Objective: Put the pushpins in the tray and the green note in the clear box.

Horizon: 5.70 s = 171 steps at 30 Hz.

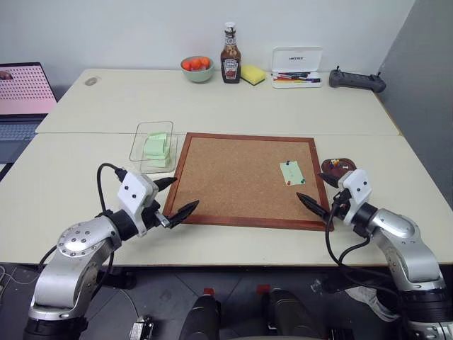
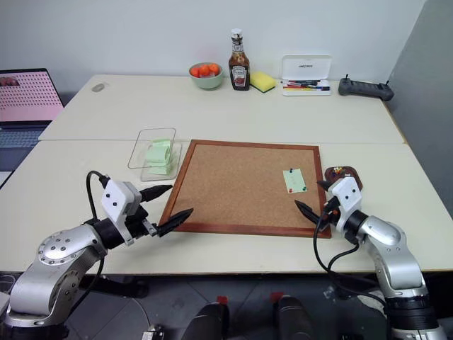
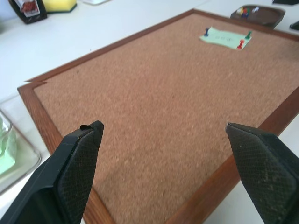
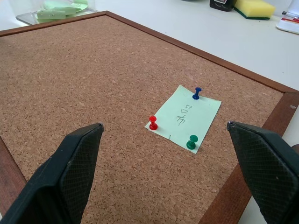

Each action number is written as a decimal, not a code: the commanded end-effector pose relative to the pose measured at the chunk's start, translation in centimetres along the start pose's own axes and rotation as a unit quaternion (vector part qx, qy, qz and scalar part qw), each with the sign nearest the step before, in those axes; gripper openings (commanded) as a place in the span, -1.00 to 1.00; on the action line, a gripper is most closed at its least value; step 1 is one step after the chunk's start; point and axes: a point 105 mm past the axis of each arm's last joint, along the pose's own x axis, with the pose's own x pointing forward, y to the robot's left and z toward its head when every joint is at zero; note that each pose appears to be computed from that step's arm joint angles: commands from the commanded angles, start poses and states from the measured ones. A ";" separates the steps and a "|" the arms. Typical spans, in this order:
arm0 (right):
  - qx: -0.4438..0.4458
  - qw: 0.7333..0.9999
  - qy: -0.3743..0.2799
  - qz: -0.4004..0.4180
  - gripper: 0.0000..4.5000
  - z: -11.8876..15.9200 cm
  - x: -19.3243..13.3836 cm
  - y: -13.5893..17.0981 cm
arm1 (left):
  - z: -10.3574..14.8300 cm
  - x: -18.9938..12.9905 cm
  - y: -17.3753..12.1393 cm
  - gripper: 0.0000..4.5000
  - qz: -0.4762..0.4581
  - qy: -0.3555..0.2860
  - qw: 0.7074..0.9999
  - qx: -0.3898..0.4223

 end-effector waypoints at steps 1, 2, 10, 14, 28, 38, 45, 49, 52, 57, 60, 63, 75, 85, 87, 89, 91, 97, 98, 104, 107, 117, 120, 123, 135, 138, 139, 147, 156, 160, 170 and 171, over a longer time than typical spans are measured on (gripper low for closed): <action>-0.008 1.000 -0.023 -0.004 1.00 1.2 0.0 -0.1 | 1.4 0.1 -0.2 0.96 -0.002 -0.026 1.000 0.017; -0.007 1.000 -0.023 -0.004 1.00 1.2 0.0 0.0 | 1.6 0.2 -0.2 0.96 0.001 -0.030 0.999 0.020; -0.006 1.000 -0.020 -0.006 1.00 0.9 -0.2 -0.2 | 2.9 0.8 -0.2 0.96 0.000 -0.038 0.999 0.010; -0.008 1.000 -0.022 -0.008 1.00 1.0 -0.1 -0.3 | 4.1 1.8 -0.3 0.96 -0.030 -0.048 0.998 -0.005; -0.007 1.000 -0.022 -0.020 1.00 0.6 -0.7 0.1 | 3.1 4.7 -1.3 0.96 -0.079 -0.030 0.996 0.019; -0.005 1.000 -0.024 -0.018 1.00 0.5 -0.3 0.0 | 1.8 6.9 -2.0 0.77 -0.098 -0.015 0.995 0.022; -0.009 0.999 -0.035 -0.010 1.00 1.4 0.6 0.0 | 0.9 11.6 -2.2 0.28 -0.107 -0.007 0.994 0.035; -0.009 0.999 -0.040 -0.009 1.00 2.0 0.9 0.2 | 0.7 13.5 -3.1 -0.07 -0.127 -0.011 0.992 0.024; 0.002 0.999 -0.037 -0.010 1.00 2.3 1.4 0.3 | 0.2 14.4 -3.3 -0.32 -0.129 -0.009 0.992 0.007; 0.012 1.000 -0.013 -0.018 1.00 2.5 3.1 0.1 | -1.0 15.3 -3.1 -0.76 -0.133 0.006 0.991 -0.003; 0.018 1.000 -0.006 -0.018 1.00 3.0 4.0 -0.2 | -2.0 15.5 -3.1 -0.98 -0.139 0.023 0.990 0.001; 0.017 1.000 0.020 -0.016 1.00 3.1 5.7 -0.8 | -3.0 15.7 -3.3 -1.00 -0.145 0.040 0.988 0.013; 0.026 0.996 0.083 -0.022 1.00 2.6 9.8 -3.4 | -3.6 15.5 -4.3 -1.00 -0.156 0.046 0.987 0.021; 0.000 0.995 0.100 -0.014 0.29 1.2 11.1 -3.9 | -3.6 15.2 -4.4 -1.00 -0.153 0.049 0.987 0.018; -0.001 0.995 0.100 -0.014 0.09 1.1 11.2 -4.0 | -3.6 15.1 -4.5 -1.00 -0.156 0.050 0.986 0.019; -0.002 0.995 0.100 -0.015 -0.09 1.0 11.2 -4.1 | -3.6 15.1 -4.6 -1.00 -0.158 0.051 0.986 0.019; -0.004 0.995 0.097 -0.017 -0.30 1.0 11.1 -4.2 | -3.6 15.1 -4.7 -1.00 -0.160 0.051 0.986 0.019; -0.011 0.996 0.090 -0.020 -0.88 1.4 11.1 -4.5 | -3.6 15.0 -4.8 -1.00 -0.163 0.054 0.985 0.019; -0.013 0.996 0.088 -0.020 -0.96 1.4 11.1 -4.6 | -3.6 15.0 -4.9 -1.00 -0.163 0.055 0.985 0.018; -0.018 0.997 0.068 -0.015 -0.99 2.3 11.1 -4.4 | -3.8 14.9 -5.0 -1.00 -0.166 0.060 0.984 0.017; -0.019 0.999 0.050 -0.006 -0.99 3.1 11.2 -4.0 | -4.0 14.8 -5.0 -1.00 -0.165 0.064 0.984 0.016; -0.038 0.999 0.034 0.000 -0.99 4.2 11.2 -3.5 | -4.8 14.6 -5.1 -1.00 -0.164 0.076 0.983 0.008; -0.041 0.999 0.028 -0.004 -0.99 4.7 11.1 -3.7 | -5.0 14.5 -5.1 -1.00 -0.163 0.080 0.983 0.008; -0.043 0.999 0.021 -0.007 -0.99 5.2 11.0 -3.8 | -5.1 14.5 -5.1 -1.00 -0.163 0.081 0.983 0.008; -0.060 0.997 0.004 -0.049 -0.99 7.0 9.1 -5.6 | -5.2 14.6 -5.3 -1.00 -0.164 0.084 0.983 0.008; -0.079 0.994 0.020 -0.079 -0.99 6.7 7.0 -7.3 | -5.2 14.6 -5.2 -1.00 -0.163 0.083 0.983 0.008; -0.090 0.992 0.032 -0.088 -0.99 6.3 6.2 -7.9 | -5.2 14.6 -5.2 -1.00 -0.163 0.083 0.983 0.008; -0.195 0.960 0.172 -0.108 -0.99 1.3 1.0 -9.8 | -5.2 14.6 -5.3 -1.00 -0.166 0.083 0.983 0.010; -0.220 0.942 0.226 -0.114 -0.90 -1.4 0.0 -10.5 | -5.0 14.9 -5.4 -1.00 -0.171 0.081 0.982 0.014; -0.220 0.939 0.232 -0.123 -0.60 -1.7 0.0 -11.0 | -5.0 14.8 -5.3 -1.00 -0.170 0.082 0.982 0.015; -0.207 0.946 0.205 -0.141 0.33 0.1 0.1 -11.8 | -5.2 14.7 -5.3 -1.00 -0.170 0.084 0.982 0.017; -0.202 0.948 0.199 -0.143 0.43 0.6 0.0 -11.9 | -5.2 14.7 -5.3 -1.00 -0.170 0.084 0.982 0.018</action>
